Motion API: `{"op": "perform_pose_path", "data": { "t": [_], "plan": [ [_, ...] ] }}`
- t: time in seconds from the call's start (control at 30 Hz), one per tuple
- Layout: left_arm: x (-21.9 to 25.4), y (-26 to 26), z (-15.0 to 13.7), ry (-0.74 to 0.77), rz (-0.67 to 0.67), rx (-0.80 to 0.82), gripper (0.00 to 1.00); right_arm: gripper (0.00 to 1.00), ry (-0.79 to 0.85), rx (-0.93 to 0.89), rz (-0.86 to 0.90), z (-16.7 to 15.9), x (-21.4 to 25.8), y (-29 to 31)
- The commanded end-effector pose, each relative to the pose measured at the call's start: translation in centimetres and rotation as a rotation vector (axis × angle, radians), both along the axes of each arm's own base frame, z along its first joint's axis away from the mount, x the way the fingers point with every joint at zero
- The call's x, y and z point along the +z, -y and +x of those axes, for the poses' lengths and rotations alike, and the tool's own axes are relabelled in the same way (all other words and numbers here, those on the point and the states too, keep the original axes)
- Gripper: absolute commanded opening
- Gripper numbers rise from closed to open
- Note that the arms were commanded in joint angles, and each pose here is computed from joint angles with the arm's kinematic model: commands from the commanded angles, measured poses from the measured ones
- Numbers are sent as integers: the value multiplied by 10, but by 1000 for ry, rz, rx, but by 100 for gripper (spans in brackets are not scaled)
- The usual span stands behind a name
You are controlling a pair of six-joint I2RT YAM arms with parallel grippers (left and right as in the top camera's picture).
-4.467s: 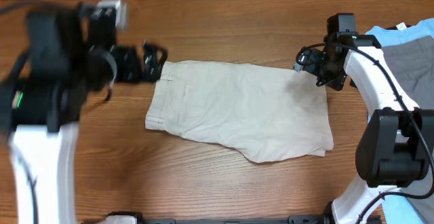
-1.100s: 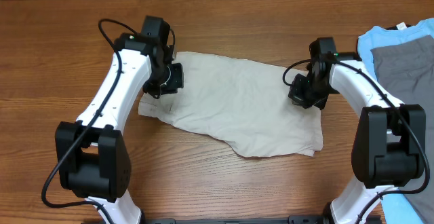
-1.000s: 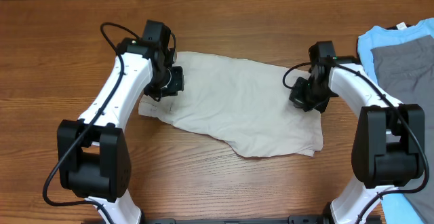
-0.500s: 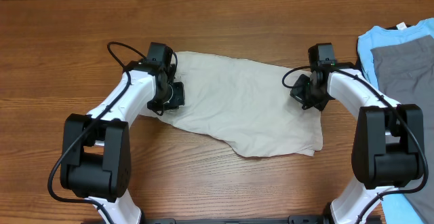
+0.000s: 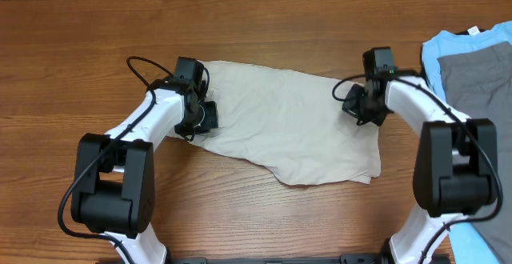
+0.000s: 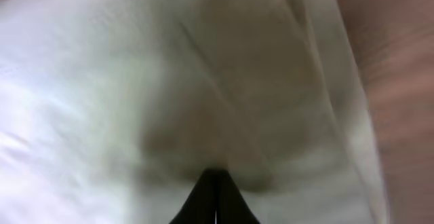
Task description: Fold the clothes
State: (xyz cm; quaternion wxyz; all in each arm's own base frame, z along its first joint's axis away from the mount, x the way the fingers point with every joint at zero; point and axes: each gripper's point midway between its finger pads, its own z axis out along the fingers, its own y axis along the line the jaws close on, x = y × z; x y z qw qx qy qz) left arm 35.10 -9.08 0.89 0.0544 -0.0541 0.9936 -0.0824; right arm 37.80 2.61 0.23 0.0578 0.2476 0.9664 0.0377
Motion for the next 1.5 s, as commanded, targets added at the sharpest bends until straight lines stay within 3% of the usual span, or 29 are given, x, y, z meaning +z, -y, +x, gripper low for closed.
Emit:
{"op": "perform_pose_path", "data": {
  "t": [0.0, 0.2, 0.33, 0.57, 0.77, 1.07, 1.47],
  "plan": [
    [12, 1, 5, -10, -1, 3, 4, 4, -58, 47, -21, 7, 19, 8],
    [50, 15, 21, 5, -64, -20, 4, 4, -94, 48, 47, 11, 77, -2],
    [58, 22, 19, -9, -103, -26, 4, 4, -263, 44, 87, -29, 85, -8],
    [56, 18, 17, -16, -82, -36, 9, 4, -506, 32, 115, -96, 53, -14],
    [56, 15, 19, -7, -62, -34, 13, 4, -551, 11, 145, -122, 15, -19],
    [56, 16, 22, 7, -64, -34, 16, 4, -390, 27, 87, -103, -28, -10],
    [56, 13, 29, 34, -45, -31, 17, 4, -218, 30, 25, -61, -37, 0]
  ]
}}
